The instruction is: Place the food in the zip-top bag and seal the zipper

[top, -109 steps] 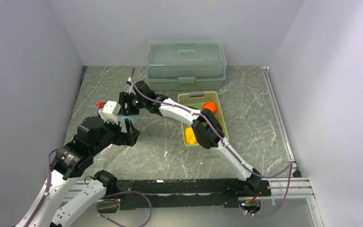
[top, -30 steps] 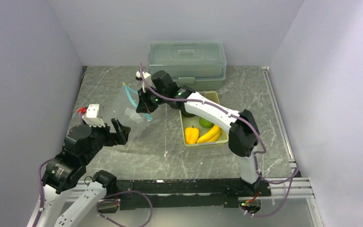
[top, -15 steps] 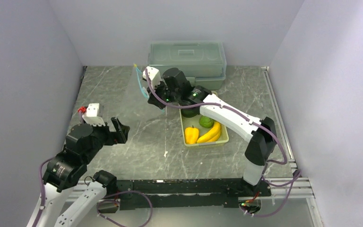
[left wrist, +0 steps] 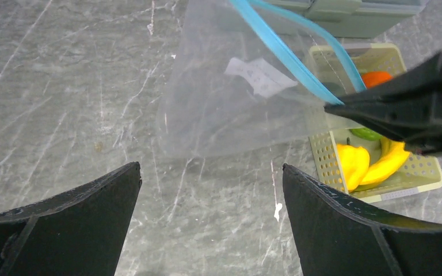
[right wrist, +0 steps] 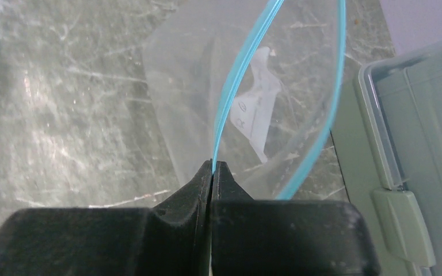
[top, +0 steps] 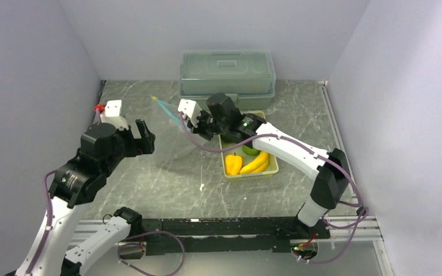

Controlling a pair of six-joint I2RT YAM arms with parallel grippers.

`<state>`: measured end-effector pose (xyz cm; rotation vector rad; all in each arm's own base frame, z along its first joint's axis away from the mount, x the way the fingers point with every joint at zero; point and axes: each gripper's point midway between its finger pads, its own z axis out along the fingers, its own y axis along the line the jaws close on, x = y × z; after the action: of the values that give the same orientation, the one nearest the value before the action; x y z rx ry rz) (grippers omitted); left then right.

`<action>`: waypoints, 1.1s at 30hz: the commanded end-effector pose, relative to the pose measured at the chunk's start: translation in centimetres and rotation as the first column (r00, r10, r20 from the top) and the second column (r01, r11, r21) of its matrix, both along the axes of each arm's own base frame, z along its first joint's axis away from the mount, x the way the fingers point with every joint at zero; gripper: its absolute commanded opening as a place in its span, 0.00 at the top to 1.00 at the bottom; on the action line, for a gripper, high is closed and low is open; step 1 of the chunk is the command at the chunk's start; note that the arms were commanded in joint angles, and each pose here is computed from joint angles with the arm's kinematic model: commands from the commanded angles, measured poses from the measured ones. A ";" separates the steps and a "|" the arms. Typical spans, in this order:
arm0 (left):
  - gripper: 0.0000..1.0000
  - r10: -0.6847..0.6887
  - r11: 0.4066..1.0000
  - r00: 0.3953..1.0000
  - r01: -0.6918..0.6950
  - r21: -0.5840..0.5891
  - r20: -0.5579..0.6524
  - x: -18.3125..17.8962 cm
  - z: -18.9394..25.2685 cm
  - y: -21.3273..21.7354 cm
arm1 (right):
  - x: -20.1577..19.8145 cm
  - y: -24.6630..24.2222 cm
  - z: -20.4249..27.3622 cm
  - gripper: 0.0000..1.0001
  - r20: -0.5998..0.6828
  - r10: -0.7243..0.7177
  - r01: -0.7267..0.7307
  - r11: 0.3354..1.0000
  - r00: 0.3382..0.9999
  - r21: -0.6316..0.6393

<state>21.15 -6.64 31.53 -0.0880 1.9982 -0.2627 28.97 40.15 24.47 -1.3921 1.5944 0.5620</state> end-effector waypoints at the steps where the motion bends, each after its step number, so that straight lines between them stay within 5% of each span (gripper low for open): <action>1: 0.02 -0.005 0.998 1.000 0.005 0.057 -0.009 1.0 0.9 0.1 | -1.1 -0.2 2.6 1.00 0.220 0.117 -0.123 0.992 0.968 0.015; 11: 0.02 -0.190 0.977 0.982 0.190 0.094 -0.011 1.7 4.4 -2.7 | -4.7 -1.2 0.7 1.00 0.405 0.319 -0.300 0.947 0.857 -0.110; 25: 0.00 -0.481 0.868 0.872 0.488 0.088 -0.090 -1.0 4.2 -6.3 | -5.9 -1.0 0.7 1.00 0.453 0.407 -0.345 0.913 0.793 -0.216; 33: 0.00 -0.497 0.846 0.857 0.513 0.142 -0.135 -0.8 1.6 -6.6 | -6.8 -1.2 0.8 1.00 0.445 0.438 -0.382 0.899 0.781 -0.214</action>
<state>20.34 -12.87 33.40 0.4860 2.1336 -0.4485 22.83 38.61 22.03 -1.8496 1.0175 0.3119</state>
